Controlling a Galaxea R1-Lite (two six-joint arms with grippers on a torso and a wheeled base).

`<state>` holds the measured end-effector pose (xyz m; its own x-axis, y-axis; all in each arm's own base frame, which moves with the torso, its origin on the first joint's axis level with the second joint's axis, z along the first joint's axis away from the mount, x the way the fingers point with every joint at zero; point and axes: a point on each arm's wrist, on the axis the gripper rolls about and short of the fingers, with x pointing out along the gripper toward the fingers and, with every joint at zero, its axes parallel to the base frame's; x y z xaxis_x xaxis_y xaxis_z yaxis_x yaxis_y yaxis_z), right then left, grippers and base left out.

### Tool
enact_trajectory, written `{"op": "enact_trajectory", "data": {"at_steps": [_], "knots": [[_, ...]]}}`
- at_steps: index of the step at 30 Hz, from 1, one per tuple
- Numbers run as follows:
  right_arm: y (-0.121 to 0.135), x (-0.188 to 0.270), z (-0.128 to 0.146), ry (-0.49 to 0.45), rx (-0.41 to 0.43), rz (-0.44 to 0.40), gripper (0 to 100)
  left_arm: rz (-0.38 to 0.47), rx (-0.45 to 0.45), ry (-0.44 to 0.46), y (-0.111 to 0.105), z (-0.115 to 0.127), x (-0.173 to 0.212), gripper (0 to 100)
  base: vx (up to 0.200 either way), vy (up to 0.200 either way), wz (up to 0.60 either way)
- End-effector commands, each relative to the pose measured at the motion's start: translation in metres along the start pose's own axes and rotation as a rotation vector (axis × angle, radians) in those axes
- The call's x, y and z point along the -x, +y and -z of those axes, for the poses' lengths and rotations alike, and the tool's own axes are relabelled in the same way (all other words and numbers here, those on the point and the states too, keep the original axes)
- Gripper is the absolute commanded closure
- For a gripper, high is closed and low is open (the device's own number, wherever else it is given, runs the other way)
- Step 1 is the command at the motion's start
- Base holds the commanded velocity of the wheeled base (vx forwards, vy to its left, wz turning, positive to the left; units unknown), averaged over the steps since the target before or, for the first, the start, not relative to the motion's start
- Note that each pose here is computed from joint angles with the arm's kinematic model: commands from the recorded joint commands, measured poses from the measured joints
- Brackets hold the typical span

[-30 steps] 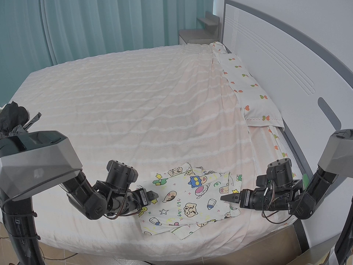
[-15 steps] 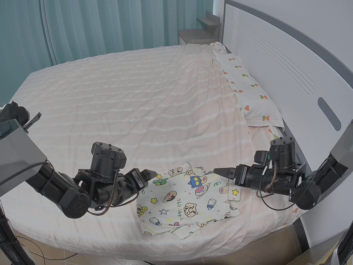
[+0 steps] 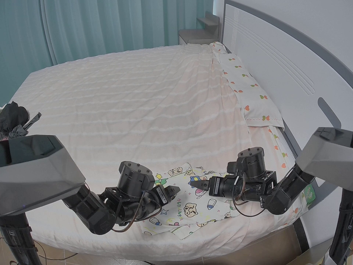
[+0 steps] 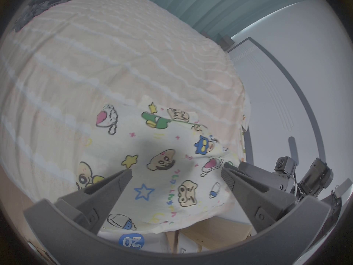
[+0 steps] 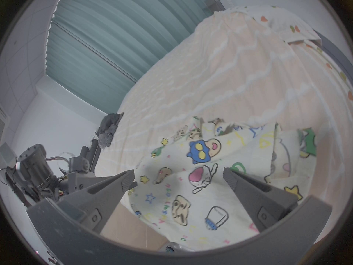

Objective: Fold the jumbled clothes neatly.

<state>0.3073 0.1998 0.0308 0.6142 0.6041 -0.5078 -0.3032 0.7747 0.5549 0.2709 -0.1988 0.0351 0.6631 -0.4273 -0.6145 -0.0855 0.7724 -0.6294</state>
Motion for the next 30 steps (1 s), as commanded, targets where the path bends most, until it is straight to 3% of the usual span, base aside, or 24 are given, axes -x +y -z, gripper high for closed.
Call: {"op": "enact_trajectory", "data": {"at_steps": [1,7,18,25,28,30], "knots": [[-0.026,-0.027,0.011,0.034,-0.026,0.064,0,-0.073,0.022,0.038,0.017,0.016,-0.020,0,0.000,0.000,0.00],[-0.047,-0.031,-0.003,-0.035,-0.054,0.144,0,-0.133,0.034,0.059,0.031,0.025,-0.023,0,0.000,0.000,0.00],[-0.044,-0.017,-0.010,-0.084,-0.088,0.175,0,-0.159,0.018,0.055,0.036,0.032,-0.019,0,0.000,0.000,0.00],[-0.024,0.025,-0.027,-0.152,-0.140,0.131,0,-0.036,0.035,-0.018,0.009,0.011,0.015,0,0.000,0.000,0.00],[-0.016,0.038,-0.025,-0.152,-0.154,0.113,0,0.000,0.040,-0.041,0.001,0.005,0.025,0,0.000,0.000,0.00],[-0.004,0.048,-0.006,-0.094,-0.158,0.088,0,0.035,0.051,-0.081,-0.007,-0.006,0.029,0,0.000,0.000,0.00]]}}
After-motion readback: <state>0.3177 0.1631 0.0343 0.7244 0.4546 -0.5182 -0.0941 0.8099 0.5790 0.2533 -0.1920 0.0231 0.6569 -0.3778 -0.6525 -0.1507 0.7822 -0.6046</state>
